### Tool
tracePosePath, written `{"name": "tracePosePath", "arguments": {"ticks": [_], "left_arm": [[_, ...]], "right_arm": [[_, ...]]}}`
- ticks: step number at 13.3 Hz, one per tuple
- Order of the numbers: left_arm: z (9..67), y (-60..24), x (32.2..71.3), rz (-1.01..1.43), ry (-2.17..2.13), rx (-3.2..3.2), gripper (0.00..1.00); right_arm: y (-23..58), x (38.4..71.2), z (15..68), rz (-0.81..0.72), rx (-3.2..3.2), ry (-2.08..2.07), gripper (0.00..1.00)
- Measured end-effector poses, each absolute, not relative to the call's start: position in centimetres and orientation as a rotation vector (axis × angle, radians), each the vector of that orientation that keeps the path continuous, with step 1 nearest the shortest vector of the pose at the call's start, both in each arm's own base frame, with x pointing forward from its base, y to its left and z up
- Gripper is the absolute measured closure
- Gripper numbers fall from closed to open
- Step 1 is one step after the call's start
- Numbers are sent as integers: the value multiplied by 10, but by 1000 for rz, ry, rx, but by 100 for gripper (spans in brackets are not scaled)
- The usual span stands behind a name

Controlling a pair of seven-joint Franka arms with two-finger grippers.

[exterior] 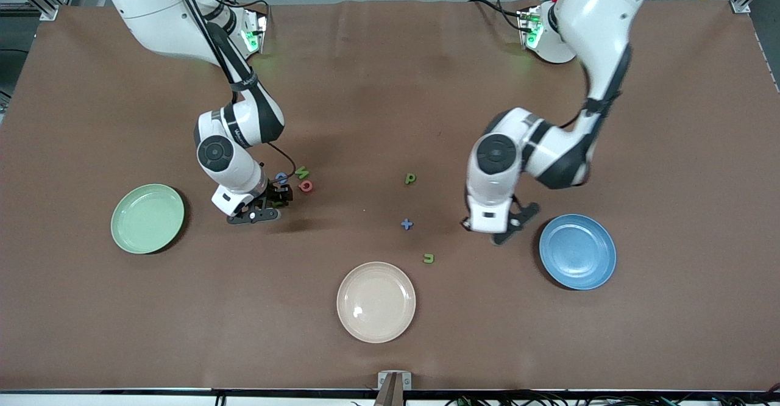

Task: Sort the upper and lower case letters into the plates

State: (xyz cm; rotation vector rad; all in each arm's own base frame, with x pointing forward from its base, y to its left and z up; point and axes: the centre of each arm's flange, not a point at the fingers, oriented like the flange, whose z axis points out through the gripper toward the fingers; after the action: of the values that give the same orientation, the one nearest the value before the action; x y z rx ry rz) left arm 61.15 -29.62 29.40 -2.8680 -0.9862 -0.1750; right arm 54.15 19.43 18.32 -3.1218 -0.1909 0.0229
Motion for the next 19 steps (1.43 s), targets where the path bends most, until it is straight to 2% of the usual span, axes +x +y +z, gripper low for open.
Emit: {"name": "tracePosePath", "arguments": {"ticks": [3, 5, 14, 15, 16, 18, 19], "left_arm": [[318, -210, 650, -186, -934, -2872, 73], [317, -159, 664, -168, -903, -2871, 73], [301, -66, 674, -62, -862, -2845, 73], [297, -59, 674, -50, -865, -2842, 73], [291, -51, 674, -35, -871, -2838, 73], [272, -34, 674, 5, -892, -2827, 73], [261, -29, 674, 21, -900, -2825, 73]], "right_arm": [[195, 542, 180, 28, -3123, -192, 37], [195, 541, 180, 30, -3123, -193, 37], [195, 540, 175, 46, -3126, -193, 45], [194, 541, 176, 44, -3127, -192, 52], [194, 541, 176, 46, -3127, -192, 52], [194, 542, 177, 45, -3127, -190, 65], [194, 542, 177, 45, -3127, -190, 65]]}}
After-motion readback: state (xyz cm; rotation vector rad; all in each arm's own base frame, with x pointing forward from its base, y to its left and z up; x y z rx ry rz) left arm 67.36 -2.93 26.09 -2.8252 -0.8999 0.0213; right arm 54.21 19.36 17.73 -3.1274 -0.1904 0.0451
